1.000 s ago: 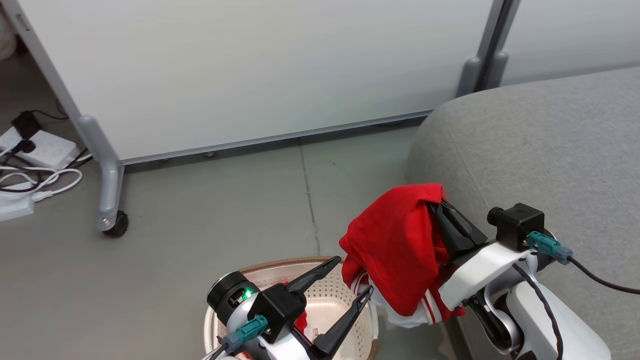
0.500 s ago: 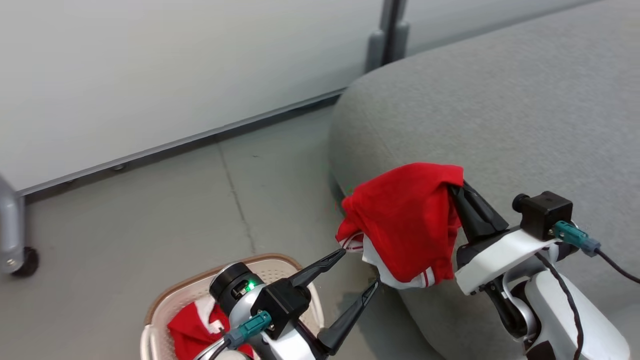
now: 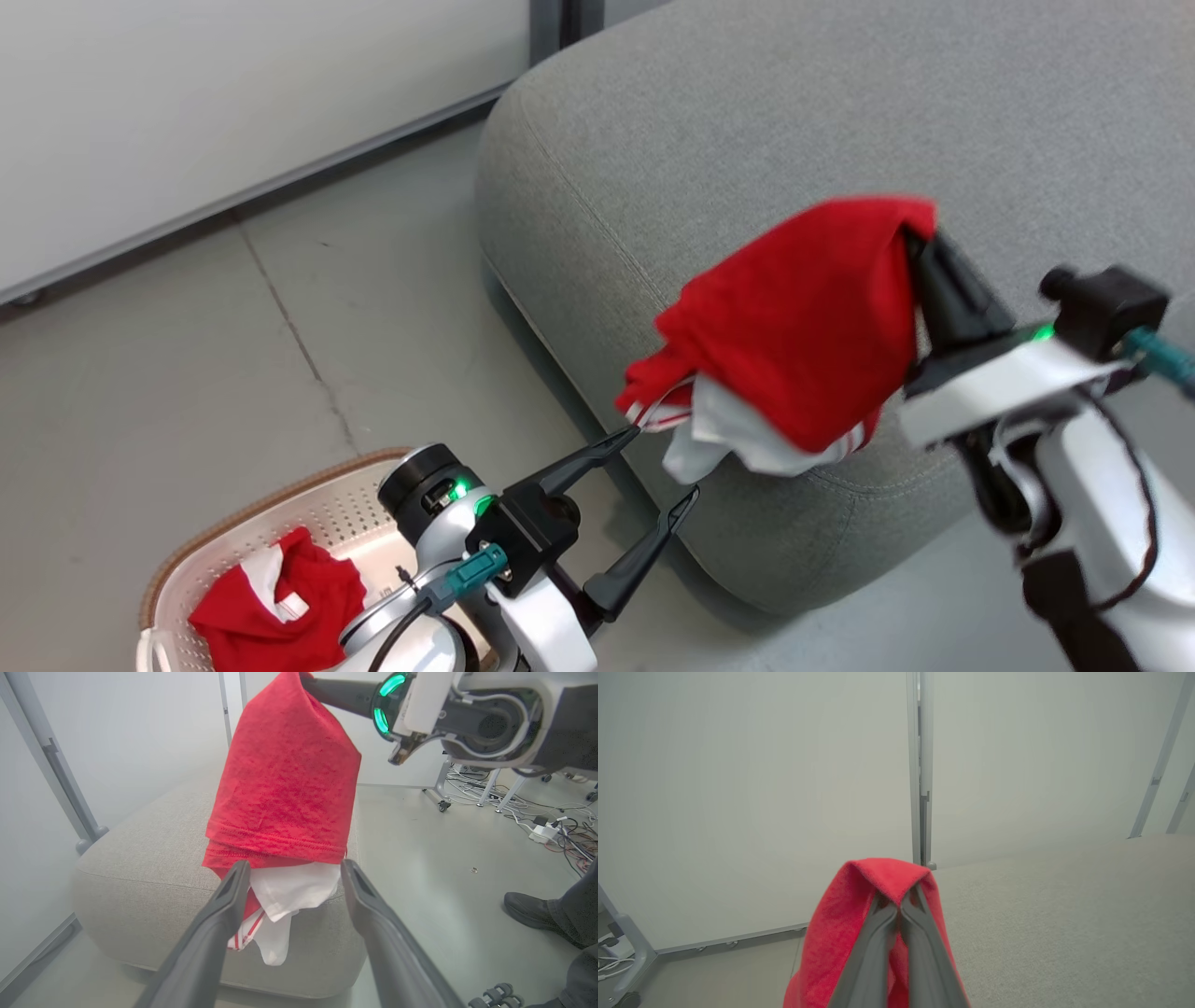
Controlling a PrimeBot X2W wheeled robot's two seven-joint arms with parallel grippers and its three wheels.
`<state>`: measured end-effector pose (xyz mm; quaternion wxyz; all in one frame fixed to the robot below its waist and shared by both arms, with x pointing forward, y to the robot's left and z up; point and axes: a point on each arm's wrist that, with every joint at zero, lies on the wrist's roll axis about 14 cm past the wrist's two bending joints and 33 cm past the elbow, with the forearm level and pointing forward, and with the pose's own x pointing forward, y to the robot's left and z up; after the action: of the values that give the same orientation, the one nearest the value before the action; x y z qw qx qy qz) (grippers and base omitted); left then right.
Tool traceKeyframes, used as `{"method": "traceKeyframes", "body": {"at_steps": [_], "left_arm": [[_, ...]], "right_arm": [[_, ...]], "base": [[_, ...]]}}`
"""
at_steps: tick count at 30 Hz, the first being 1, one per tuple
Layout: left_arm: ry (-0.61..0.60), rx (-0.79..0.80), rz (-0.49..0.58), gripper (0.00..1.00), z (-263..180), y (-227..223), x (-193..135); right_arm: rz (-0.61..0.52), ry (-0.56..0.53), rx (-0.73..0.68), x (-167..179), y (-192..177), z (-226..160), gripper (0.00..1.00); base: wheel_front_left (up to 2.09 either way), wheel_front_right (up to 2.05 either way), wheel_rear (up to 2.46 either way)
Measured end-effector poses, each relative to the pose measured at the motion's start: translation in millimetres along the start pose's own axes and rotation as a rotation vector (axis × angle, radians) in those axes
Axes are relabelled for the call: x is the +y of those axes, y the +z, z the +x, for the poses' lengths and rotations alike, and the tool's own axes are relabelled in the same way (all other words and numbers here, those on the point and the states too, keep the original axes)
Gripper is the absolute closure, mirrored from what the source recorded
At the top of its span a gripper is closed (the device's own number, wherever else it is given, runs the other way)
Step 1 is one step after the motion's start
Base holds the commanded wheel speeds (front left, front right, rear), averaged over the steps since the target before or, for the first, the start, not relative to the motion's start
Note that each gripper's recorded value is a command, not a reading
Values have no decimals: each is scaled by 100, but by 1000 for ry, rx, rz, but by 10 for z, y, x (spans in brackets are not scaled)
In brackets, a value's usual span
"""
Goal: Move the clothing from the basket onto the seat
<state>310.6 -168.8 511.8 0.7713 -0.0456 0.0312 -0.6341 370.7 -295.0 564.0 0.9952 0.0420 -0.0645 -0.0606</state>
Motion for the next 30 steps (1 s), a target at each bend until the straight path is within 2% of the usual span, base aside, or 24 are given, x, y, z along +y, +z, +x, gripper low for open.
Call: {"method": "traceKeyframes", "body": {"at_steps": [12,16,19,22,26,30], "left_arm": [[22,-61,15,0,127,89,356],[29,-69,30,0,116,84,471],[29,-60,27,0,113,18,539],[27,-51,20,0,114,-63,623],[26,-17,12,0,88,-246,754],[22,6,-17,0,56,-415,805]], "right_arm": [[-174,-66,-201,-570,971,765,100],[-190,-106,-205,-762,1044,1005,100],[-178,-134,-150,-869,835,1155,100],[-138,-170,-67,-966,468,1260,100],[-33,-219,60,-981,-196,1324,100],[51,-280,204,-988,-900,1173,100]], "base": [[0,0,0],[0,0,0],[0,0,0],[0,0,0],[0,0,0],[0,0,0]]}}
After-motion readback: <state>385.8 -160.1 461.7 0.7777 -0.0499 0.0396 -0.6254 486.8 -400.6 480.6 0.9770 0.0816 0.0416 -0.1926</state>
